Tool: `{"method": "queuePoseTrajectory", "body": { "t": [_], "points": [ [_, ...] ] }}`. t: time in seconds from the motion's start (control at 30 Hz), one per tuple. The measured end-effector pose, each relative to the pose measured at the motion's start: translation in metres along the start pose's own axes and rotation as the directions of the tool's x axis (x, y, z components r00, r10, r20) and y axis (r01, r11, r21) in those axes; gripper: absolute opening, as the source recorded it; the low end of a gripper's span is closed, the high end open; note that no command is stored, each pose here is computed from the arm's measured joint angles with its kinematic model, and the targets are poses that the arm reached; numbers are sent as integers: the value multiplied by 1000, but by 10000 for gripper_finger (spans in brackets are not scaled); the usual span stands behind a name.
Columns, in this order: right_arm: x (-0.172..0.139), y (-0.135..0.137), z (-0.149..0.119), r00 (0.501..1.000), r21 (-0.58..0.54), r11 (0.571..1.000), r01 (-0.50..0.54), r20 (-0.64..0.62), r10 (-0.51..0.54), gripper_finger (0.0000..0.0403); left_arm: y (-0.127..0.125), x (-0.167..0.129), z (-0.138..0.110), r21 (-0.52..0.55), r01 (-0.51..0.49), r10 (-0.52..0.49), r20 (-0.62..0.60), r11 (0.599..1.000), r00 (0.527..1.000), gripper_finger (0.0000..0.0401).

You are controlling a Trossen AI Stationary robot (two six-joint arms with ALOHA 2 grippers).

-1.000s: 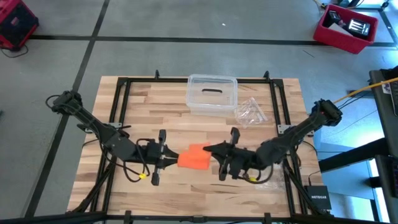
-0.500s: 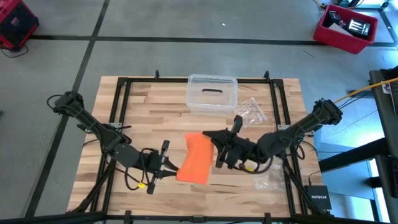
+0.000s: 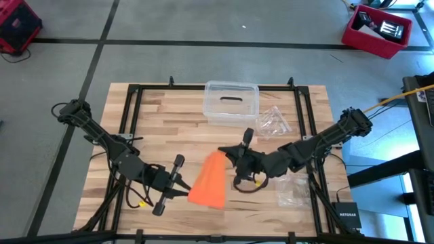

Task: Roll bandage
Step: Roll the orange bandage

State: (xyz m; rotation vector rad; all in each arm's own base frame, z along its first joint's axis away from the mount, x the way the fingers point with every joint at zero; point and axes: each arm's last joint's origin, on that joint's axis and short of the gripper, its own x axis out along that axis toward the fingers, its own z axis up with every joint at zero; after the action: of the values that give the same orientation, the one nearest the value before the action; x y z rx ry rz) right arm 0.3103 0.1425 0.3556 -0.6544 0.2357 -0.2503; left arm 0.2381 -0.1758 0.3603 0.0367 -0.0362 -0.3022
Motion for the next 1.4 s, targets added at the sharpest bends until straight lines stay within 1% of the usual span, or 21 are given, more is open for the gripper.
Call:
{"method": "queuePoseTrajectory", "body": {
  "t": [0.07,0.17,0.23,0.43,0.5,0.6,0.77,0.9,0.97,1.07,1.2,1.23,1.3,1.4],
  "points": [
    [-1,3,-2,999,63,997,-36,-8,37,10,2,-1,3,-9,-33,33,18,999,999,15],
    [-4,9,-6,994,160,982,-102,-28,108,11,5,-6,9,-39,-71,73,39,997,997,15],
    [-7,13,-6,991,211,970,-119,-40,130,12,5,-8,11,-51,-84,86,45,995,995,15],
    [-12,23,-10,980,338,929,-152,-70,186,4,10,-7,10,-65,-171,174,38,983,984,15],
    [-11,24,-10,977,376,912,-165,-68,204,5,11,-6,10,-45,-182,184,35,982,982,15],
    [-11,28,-10,972,396,899,-188,-58,229,10,15,-5,10,-39,-198,199,39,980,979,15],
    [-10,28,-10,971,422,887,-186,-58,232,11,18,-4,10,-11,-210,210,36,978,977,15],
    [-11,29,-9,955,440,861,-253,-27,295,11,20,-3,10,-11,-218,218,37,976,975,15],
    [-11,29,-9,955,460,853,-249,-30,295,14,20,-3,9,5,-218,218,36,976,975,15],
    [-9,28,-10,959,505,833,-227,-36,282,38,21,-3,10,8,-219,218,37,976,975,15],
    [-9,27,-10,960,517,828,-218,-41,278,102,21,-3,10,9,-219,219,37,976,975,15],
    [-9,27,-10,959,513,830,-220,-39,279,121,21,-3,10,11,-219,219,38,976,975,15],
    [-12,25,-9,956,480,846,-232,-50,290,158,21,-3,10,10,-219,218,37,976,975,15],
    [-20,11,-2,950,446,863,-239,-76,302,205,21,-3,9,13,-219,218,35,976,975,15]
  ]
}}
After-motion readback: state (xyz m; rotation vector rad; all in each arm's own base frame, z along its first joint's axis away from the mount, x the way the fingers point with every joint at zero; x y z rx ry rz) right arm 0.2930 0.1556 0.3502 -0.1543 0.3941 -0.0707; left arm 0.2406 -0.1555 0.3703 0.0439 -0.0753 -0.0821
